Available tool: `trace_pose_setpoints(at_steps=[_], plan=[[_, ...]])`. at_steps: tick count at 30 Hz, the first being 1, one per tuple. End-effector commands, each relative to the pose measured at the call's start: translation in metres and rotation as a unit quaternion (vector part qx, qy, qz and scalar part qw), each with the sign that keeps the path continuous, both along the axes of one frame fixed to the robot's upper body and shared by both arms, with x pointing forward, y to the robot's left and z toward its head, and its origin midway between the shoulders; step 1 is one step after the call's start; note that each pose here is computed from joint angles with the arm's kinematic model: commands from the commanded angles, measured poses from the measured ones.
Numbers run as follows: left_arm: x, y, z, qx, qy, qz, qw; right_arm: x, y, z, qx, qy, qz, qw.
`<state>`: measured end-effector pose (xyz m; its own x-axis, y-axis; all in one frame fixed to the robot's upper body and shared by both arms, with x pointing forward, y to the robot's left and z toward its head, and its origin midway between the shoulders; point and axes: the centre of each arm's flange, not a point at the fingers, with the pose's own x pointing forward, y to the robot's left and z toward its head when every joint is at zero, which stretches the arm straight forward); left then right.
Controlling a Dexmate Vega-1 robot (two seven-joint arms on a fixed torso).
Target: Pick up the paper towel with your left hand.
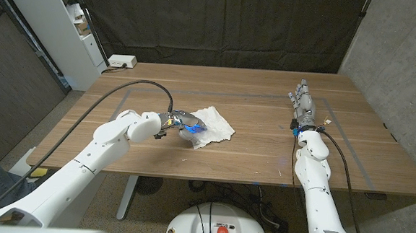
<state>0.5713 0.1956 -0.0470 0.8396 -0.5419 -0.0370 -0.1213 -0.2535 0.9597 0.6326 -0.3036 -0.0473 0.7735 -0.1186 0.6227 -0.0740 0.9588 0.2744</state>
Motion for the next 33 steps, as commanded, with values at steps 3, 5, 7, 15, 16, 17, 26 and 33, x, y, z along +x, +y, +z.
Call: trace_pose_setpoints(at_steps=[3, 5, 7, 15, 16, 17, 26, 33], plan=[[0.0002, 0.0, -0.0052, -0.019, 0.016, 0.008, 1.0, 0.0021, 0.0011, 0.0019, -0.004, 0.001, 0.006, 1.0], [0.0004, 0.0001, -0.0055, -0.022, 0.016, 0.009, 1.0, 0.0027, 0.0015, 0.002, -0.005, 0.002, 0.007, 1.0], [0.0004, -0.0001, -0.0055, -0.025, 0.016, 0.009, 1.0, 0.0031, 0.0016, 0.0019, -0.005, 0.003, 0.008, 1.0], [0.0008, -0.0019, -0.004, -0.041, 0.012, 0.007, 0.999, 0.0045, 0.0005, 0.0018, -0.003, 0.003, 0.007, 1.0], [0.0009, -0.0021, -0.0039, -0.044, 0.011, 0.007, 0.999, 0.0048, 0.0005, 0.0017, -0.003, 0.003, 0.007, 1.0], [0.001, -0.0022, -0.0038, -0.046, 0.01, 0.006, 0.999, 0.0053, 0.0005, 0.0016, -0.003, 0.004, 0.008, 1.0], [0.0017, -0.0019, -0.0023, -0.069, 0.008, 0.008, 0.998, 0.0082, 0.0018, 0.0022, -0.003, 0.005, 0.01, 0.9999], [-0.0008, -0.0015, -0.0012, -0.078, -0.003, 0.018, 0.997, 0.0088, 0.0016, 0.0022, -0.004, 0.005, 0.012, 0.9999]])
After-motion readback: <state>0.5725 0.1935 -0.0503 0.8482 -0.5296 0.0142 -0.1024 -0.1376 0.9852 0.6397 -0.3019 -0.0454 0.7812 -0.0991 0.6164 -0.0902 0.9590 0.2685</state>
